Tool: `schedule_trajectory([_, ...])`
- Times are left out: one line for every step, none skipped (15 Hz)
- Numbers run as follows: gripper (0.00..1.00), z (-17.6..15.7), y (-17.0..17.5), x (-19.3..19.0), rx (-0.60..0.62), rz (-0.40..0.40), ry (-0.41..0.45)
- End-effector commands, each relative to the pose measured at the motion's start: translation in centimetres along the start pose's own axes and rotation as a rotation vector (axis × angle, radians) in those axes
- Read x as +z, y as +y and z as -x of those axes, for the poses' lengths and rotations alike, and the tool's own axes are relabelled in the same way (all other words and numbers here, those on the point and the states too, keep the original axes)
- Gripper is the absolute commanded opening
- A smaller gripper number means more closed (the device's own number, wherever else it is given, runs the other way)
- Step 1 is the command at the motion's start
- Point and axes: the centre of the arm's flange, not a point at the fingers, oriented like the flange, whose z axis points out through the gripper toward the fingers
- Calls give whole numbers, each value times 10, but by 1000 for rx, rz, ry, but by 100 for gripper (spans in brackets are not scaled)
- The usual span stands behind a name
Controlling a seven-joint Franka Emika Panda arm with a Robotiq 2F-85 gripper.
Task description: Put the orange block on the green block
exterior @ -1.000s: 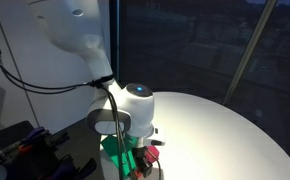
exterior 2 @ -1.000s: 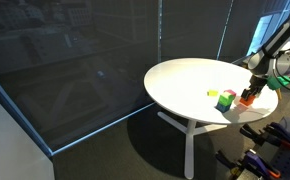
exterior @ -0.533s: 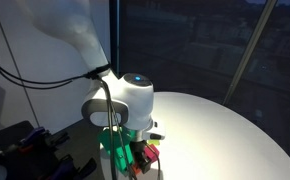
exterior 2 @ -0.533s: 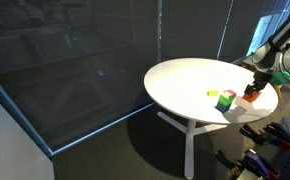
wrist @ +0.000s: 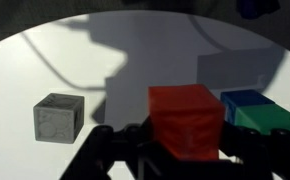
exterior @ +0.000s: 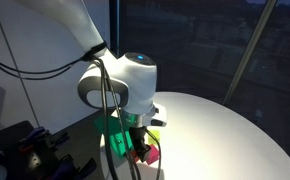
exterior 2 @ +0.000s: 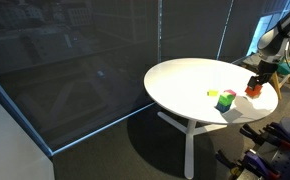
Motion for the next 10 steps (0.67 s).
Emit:
schedule_trajectory([21, 8, -5, -33, -16, -26, 13])
schedule_trajectory([21, 8, -6, -38, -18, -30, 15])
schedule_trajectory([21, 9, -8, -43, -19, -33, 16])
schedule_trajectory([21, 10, -9, -48, -22, -33, 17])
schedule_trajectory([21, 11, -11, -51, -23, -34, 18])
schedule_trajectory([21, 13, -12, -54, -25, -35, 17])
schedule_trajectory([21, 14, -13, -56, -26, -34, 18])
schedule_trajectory([21, 14, -14, -57, -27, -33, 21])
schedule_trajectory([46, 5, -11, -44, -12, -26, 15])
schedule_trajectory([46, 6, -12, -46, -12, -27, 18])
